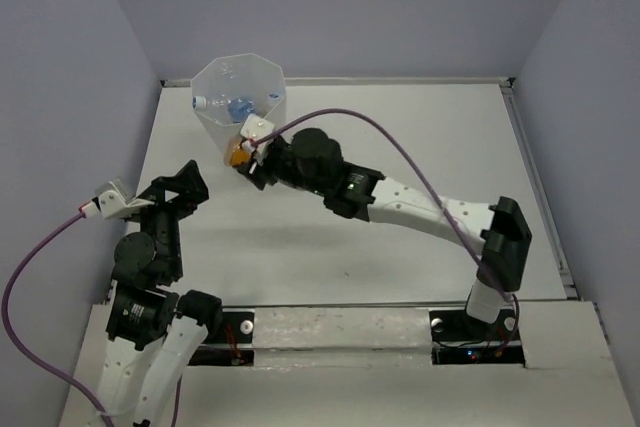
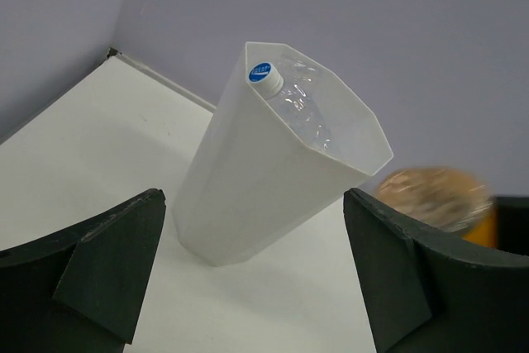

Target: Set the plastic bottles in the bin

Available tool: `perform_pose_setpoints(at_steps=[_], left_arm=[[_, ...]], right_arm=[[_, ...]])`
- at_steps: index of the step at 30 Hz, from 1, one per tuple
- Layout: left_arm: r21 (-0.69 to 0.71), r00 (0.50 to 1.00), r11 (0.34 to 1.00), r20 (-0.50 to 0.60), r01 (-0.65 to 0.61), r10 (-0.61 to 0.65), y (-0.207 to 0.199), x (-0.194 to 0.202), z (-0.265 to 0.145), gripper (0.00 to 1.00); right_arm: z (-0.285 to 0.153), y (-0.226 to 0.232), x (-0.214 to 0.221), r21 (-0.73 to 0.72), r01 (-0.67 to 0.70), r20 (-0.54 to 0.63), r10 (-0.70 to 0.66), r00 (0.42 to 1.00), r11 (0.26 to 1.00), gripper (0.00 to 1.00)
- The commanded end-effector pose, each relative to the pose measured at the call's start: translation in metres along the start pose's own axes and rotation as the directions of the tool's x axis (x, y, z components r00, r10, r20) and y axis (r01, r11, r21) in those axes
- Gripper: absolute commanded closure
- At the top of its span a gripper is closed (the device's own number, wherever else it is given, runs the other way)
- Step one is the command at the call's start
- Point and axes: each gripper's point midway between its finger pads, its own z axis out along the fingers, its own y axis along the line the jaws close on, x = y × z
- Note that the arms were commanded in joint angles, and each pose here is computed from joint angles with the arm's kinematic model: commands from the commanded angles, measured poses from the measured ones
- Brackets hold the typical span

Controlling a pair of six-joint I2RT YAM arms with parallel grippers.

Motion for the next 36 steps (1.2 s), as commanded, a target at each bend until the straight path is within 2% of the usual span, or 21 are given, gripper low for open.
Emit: perform_pose_setpoints(at_steps=[1,4,7,9,11,12,13,14,15,16,20,26,36], left_arm=[[0.033,0.998,0.999,0.045,0.031,-0.032,-0.007,-0.013,-0.002,0.01],[0.039,0.998,0.999,0.046,0.033,-0.035,-0.008,-0.014,-0.003,0.01],[0.046,0.998,0.998,0.043,0.036,-0.038,-0.010,-0.014,-0.003,0.01],[0.049,0.998,0.998,0.040,0.036,-0.038,-0.010,-0.012,-0.003,0.01],[0.054,0.998,0.998,0.038,0.039,-0.041,-0.011,-0.012,-0.004,0.01],[0.057,0.998,0.998,0.038,0.039,-0.041,-0.012,-0.013,-0.004,0.01],[0.058,0.999,0.998,0.034,0.038,-0.040,-0.012,-0.012,-0.004,0.01],[0.057,0.999,0.998,0.036,0.038,-0.040,-0.012,-0.012,-0.004,0.01],[0.059,0.999,0.998,0.033,0.037,-0.039,-0.013,-0.011,-0.004,0.01],[0.059,0.999,0.998,0.033,0.038,-0.040,-0.013,-0.011,-0.004,0.01],[0.063,0.999,0.997,0.031,0.040,-0.042,-0.015,-0.012,-0.004,0.01],[0.065,0.998,0.997,0.034,0.042,-0.044,-0.015,-0.012,-0.005,0.01],[0.064,0.998,0.997,0.032,0.043,-0.045,-0.014,-0.011,-0.005,0.01]], right_arm=[[-0.049,-0.055,-0.147,0.095,-0.087,0.401,0.042,0.915,0.992,0.68],[-0.066,-0.085,-0.203,0.124,-0.106,0.547,0.021,0.837,0.987,0.69],[-0.055,-0.121,-0.217,0.185,-0.144,0.621,-0.002,0.784,0.972,0.70],[-0.051,-0.149,-0.230,0.187,-0.176,0.697,-0.004,0.717,0.967,0.71],[-0.058,-0.176,-0.245,0.152,-0.221,0.775,0.023,0.632,0.963,0.72],[-0.041,-0.181,-0.230,0.129,-0.236,0.771,0.052,0.634,0.963,0.72],[-0.038,-0.185,-0.229,0.086,-0.255,0.785,0.092,0.612,0.963,0.72],[-0.046,-0.188,-0.243,0.041,-0.258,0.824,0.114,0.556,0.965,0.72],[-0.043,-0.187,-0.243,0.027,-0.262,0.832,0.123,0.542,0.965,0.72],[-0.029,-0.192,-0.229,0.024,-0.263,0.823,0.131,0.553,0.964,0.72],[-0.021,-0.188,-0.244,-0.014,-0.212,0.838,0.127,0.531,0.977,0.73],[0.008,-0.186,-0.218,-0.038,-0.238,0.805,0.171,0.568,0.971,0.74],[0.055,-0.194,-0.132,-0.072,-0.338,0.700,0.289,0.653,0.938,0.70]])
